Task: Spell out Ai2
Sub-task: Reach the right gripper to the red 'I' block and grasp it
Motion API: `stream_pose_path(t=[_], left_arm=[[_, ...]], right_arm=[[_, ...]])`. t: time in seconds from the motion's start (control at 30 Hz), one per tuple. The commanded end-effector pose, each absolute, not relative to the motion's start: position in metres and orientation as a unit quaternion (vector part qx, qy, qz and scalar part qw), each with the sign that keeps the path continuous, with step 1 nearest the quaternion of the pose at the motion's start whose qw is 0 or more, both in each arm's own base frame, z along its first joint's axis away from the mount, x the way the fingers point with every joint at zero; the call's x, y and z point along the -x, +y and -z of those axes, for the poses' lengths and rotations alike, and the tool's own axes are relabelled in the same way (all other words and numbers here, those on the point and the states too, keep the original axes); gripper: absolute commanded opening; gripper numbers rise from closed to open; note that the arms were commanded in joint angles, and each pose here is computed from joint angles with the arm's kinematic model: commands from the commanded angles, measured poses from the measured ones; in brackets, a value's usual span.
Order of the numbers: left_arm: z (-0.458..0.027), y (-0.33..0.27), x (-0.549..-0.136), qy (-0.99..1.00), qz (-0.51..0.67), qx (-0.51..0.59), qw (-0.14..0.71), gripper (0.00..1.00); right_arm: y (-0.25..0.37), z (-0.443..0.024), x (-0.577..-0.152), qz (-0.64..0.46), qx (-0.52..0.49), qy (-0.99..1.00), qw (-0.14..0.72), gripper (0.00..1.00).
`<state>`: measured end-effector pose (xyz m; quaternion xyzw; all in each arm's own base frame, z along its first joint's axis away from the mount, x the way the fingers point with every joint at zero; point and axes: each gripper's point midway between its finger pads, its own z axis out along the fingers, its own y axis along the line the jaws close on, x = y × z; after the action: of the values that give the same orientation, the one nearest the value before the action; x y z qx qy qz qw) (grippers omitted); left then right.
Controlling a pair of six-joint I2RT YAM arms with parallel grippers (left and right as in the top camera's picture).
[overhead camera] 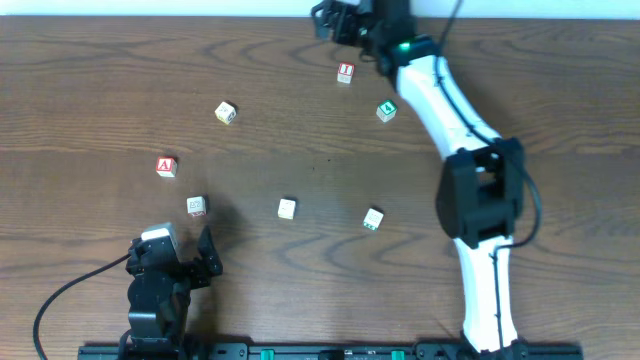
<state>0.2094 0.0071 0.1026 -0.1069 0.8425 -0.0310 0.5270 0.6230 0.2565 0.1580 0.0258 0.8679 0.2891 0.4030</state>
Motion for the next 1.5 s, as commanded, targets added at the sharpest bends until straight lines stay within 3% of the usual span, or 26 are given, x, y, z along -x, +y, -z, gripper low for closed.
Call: stream_pose_path(t=[0.0, 0.37, 1.2, 1.47], left_arm=[[-0.097, 0.008, -0.209, 0.845, 0.024, 0.101, 0.524, 0.95], [-0.097, 0.008, -0.209, 0.845, 0.024, 0.101, 0.524, 0.95], [-0.097, 0.008, -0.209, 0.845, 0.024, 0.101, 0.524, 0.95], [-0.097, 0.008, -0.209, 0.845, 0.025, 0.102, 0.524, 0.95]], right_arm=[[0.252, -0.136, -0.633, -0.218, -0.062, 0.878, 0.422, 0.96], [0.224, -0.089, -0.622, -0.131, -0.136, 0.903, 0.386, 0.94], [0.228, -0.031, -0.610, -0.112, -0.144, 0.924, 0.337, 0.87], [0.223, -0.031, -0.611, -0.101, -0.149, 0.923, 0.340, 0.74]])
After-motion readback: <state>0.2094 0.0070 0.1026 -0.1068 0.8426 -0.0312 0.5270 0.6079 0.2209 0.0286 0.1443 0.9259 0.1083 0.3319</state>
